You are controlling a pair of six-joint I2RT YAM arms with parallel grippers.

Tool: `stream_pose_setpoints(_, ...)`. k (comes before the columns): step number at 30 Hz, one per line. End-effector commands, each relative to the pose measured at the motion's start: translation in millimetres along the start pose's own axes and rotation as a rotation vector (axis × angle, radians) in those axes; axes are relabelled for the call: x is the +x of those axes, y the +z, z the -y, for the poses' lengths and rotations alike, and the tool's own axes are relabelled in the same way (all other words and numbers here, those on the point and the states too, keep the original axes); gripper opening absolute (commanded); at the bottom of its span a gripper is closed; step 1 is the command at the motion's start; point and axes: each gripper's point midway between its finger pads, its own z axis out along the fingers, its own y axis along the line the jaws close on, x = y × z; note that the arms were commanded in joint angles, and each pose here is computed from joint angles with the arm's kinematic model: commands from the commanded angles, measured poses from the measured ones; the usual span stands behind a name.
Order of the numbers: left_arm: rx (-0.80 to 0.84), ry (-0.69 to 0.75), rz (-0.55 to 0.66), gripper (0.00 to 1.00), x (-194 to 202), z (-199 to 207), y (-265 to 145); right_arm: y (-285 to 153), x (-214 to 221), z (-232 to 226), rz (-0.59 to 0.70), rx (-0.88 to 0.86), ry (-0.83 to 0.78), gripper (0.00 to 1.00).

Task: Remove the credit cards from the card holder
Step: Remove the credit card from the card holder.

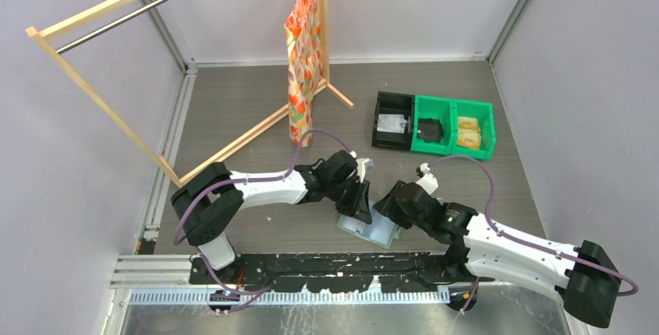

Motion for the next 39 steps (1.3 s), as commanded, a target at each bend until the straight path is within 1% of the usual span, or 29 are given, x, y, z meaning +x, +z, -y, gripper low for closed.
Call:
stream_pose_setpoints(1, 0.055, 0.035, 0.019, 0.21, -10.3, 17.4, 1.3, -0.4, -0.9, -14.1, -0.003, -0.053, -0.004, 0.52)
stream_pose_setpoints(8, 0.054, 0.037, 0.018, 0.21, -10.7, 17.3, 1.7, -5.7, -3.2, -25.5, 0.003, -0.122, 0.006, 0.52)
stream_pose_setpoints(16, 0.05, 0.034, 0.017, 0.21, -10.8, 16.4, 2.2, 2.9, 4.8, -11.0, -0.022, -0.062, -0.004, 0.52)
stream_pose_setpoints(28, 0.021, 0.038, 0.016, 0.22, -10.1, 11.9, 0.8, 2.4, 5.2, -3.5, -0.013, -0.062, 0.03, 0.52)
stream_pose_setpoints(32, 0.017, 0.041, 0.013, 0.23, -9.6, 10.9, 0.7, -1.0, 2.8, -5.7, -0.007, -0.07, 0.032, 0.54)
stream_pose_setpoints(37, 0.005, 0.032, 0.004, 0.23, -6.5, 5.5, 4.3, -10.5, -4.7, -11.4, 0.023, -0.118, 0.044, 0.6)
stream_pose_setpoints(39, 0.006, 0.027, 0.004, 0.23, -6.3, 4.3, 5.7, -13.4, -6.7, -9.6, 0.031, -0.119, 0.051, 0.6)
